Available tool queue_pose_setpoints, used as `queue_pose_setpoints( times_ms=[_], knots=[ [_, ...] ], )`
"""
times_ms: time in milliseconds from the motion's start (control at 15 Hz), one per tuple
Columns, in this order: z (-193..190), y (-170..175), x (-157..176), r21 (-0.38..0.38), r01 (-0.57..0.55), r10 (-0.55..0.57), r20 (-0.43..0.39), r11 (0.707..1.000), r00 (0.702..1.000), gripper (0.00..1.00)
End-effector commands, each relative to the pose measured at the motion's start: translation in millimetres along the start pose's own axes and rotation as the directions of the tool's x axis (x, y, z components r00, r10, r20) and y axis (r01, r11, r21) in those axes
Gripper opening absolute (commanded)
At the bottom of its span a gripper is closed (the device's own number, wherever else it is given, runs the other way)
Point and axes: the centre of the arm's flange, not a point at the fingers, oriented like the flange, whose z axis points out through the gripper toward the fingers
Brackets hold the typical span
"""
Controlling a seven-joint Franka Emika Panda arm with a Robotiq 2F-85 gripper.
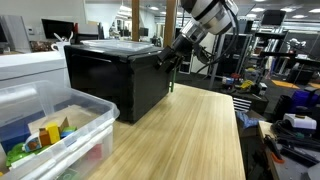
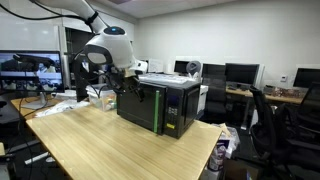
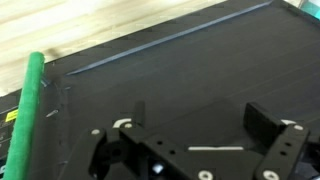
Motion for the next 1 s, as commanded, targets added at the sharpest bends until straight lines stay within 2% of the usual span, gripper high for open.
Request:
queue_pose_setpoints(
  times_ms=[0, 400, 600, 933],
  knots=[
    [18.9, -2.3, 1.7, -0.018, -0.031, 0.03, -0.078, 0.999, 0.997, 1.0],
    [41.4, -20.6, 12.2, -0.008, -0.064, 0.063, -0.149, 0.998, 0.987, 1.0],
    [29.3, -20.7, 3.1, -0.001, -0.025, 0.024, -0.107, 1.0, 0.994, 1.0],
    [7.5, -5.2, 0.3, -0.076, 0.048, -0.053, -0.055, 0.996, 0.997, 1.0]
  ],
)
